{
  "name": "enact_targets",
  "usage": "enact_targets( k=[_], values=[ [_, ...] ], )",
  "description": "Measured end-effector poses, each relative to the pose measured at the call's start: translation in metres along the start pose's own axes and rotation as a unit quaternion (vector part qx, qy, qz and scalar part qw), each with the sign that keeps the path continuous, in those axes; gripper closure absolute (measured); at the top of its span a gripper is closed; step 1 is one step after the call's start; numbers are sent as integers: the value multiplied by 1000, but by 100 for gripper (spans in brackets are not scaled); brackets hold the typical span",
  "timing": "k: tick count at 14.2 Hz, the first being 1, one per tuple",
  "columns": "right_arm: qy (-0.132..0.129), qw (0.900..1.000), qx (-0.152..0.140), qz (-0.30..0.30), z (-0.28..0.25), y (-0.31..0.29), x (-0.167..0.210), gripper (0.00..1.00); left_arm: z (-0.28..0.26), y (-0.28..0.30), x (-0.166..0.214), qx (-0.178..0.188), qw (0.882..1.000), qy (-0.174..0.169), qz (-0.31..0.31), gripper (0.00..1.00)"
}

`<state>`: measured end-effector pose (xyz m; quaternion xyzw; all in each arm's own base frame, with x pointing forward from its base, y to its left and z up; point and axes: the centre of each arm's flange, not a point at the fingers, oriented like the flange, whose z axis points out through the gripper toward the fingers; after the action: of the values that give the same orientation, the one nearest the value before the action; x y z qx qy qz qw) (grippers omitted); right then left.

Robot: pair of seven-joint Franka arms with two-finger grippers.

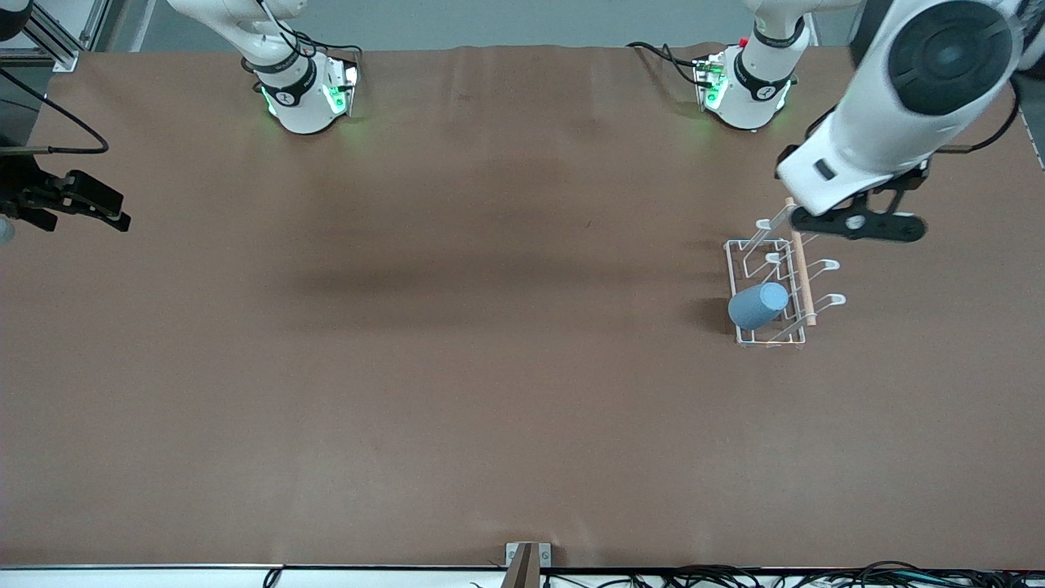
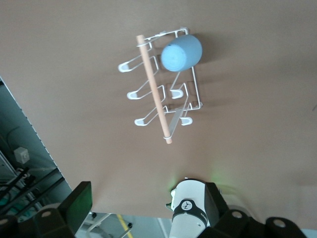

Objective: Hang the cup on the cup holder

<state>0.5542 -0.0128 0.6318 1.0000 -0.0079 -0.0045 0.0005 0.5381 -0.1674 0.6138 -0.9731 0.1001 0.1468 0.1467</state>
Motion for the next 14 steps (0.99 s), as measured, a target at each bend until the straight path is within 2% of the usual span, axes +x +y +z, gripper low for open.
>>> enact_targets(
  k=[4, 8, 11, 14],
  values=[
    [0, 1000, 0, 0, 0, 0, 0, 0, -11, -34, 3, -16, 998, 50, -46, 0],
    [-1, 1000, 0, 0, 1, 0, 0, 0, -18, -49, 7, -26, 995, 80, -59, 0],
    [-1, 1000, 0, 0, 1, 0, 0, 0, -35, -56, 5, -68, 987, 128, -70, 0],
    [-1, 1000, 0, 1, 1, 1, 0, 0, -39, -66, -3, -107, 981, 142, -81, 0]
  ],
)
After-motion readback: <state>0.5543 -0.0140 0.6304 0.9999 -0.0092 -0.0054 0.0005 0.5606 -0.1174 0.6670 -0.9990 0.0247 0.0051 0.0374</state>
